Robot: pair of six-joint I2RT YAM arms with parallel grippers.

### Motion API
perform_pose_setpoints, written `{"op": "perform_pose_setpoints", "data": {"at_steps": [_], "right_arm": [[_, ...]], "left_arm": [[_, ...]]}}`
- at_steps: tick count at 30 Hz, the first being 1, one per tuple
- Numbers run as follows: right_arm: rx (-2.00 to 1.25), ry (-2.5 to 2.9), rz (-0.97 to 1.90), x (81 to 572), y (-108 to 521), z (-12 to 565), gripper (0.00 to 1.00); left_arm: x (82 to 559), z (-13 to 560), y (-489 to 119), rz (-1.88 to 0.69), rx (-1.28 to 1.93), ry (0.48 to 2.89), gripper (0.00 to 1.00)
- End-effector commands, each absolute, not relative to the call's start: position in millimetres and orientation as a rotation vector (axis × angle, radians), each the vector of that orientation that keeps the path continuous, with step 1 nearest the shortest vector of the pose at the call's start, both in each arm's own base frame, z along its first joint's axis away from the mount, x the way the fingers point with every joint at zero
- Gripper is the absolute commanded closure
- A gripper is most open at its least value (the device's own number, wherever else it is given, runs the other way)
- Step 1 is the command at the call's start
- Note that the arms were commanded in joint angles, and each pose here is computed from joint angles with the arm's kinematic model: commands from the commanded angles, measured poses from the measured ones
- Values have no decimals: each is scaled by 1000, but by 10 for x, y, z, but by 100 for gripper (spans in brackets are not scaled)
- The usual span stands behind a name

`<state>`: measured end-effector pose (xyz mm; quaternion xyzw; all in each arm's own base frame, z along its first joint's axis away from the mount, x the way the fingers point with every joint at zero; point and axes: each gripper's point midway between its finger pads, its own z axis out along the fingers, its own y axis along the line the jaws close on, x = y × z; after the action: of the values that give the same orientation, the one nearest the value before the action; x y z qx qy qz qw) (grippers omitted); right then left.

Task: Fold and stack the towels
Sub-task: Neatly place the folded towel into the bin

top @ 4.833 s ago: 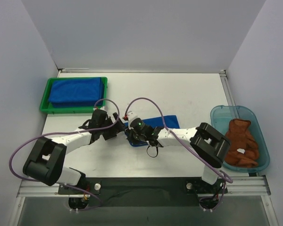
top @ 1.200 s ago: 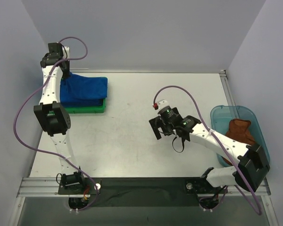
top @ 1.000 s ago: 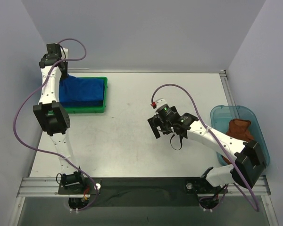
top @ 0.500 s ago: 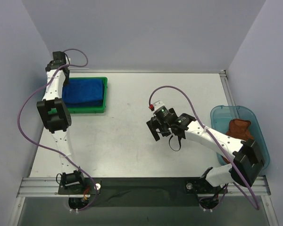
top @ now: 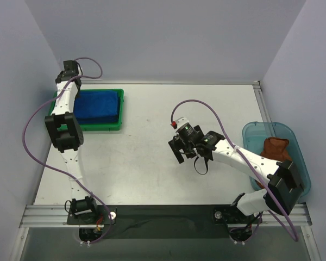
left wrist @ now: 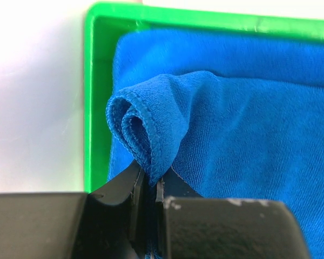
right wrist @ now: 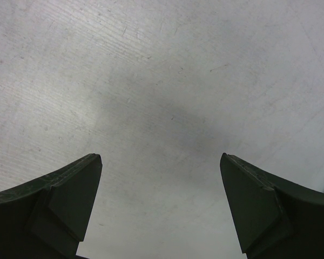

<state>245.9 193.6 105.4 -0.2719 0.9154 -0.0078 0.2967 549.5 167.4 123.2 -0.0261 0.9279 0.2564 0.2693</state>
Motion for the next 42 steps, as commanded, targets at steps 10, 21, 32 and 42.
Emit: {"op": "perform_pose_setpoints", "data": {"at_steps": [10, 21, 32, 42], "right_arm": [[-756, 2458, -41, 2416, 1974, 1037, 4], [-776, 2447, -52, 2376, 1997, 1054, 4], [-721, 2423, -20, 2370, 2043, 1110, 5], [-608, 2352, 24, 2267, 1809, 1251, 5]], "left_arm": [[5714, 1395, 1911, 637, -194, 2411, 47], [5536, 1839, 1978, 729, -296, 2342, 10], [5478, 2032, 566, 240, -305, 2251, 18], [5055, 1302, -295, -7, -264, 2240, 60]]}}
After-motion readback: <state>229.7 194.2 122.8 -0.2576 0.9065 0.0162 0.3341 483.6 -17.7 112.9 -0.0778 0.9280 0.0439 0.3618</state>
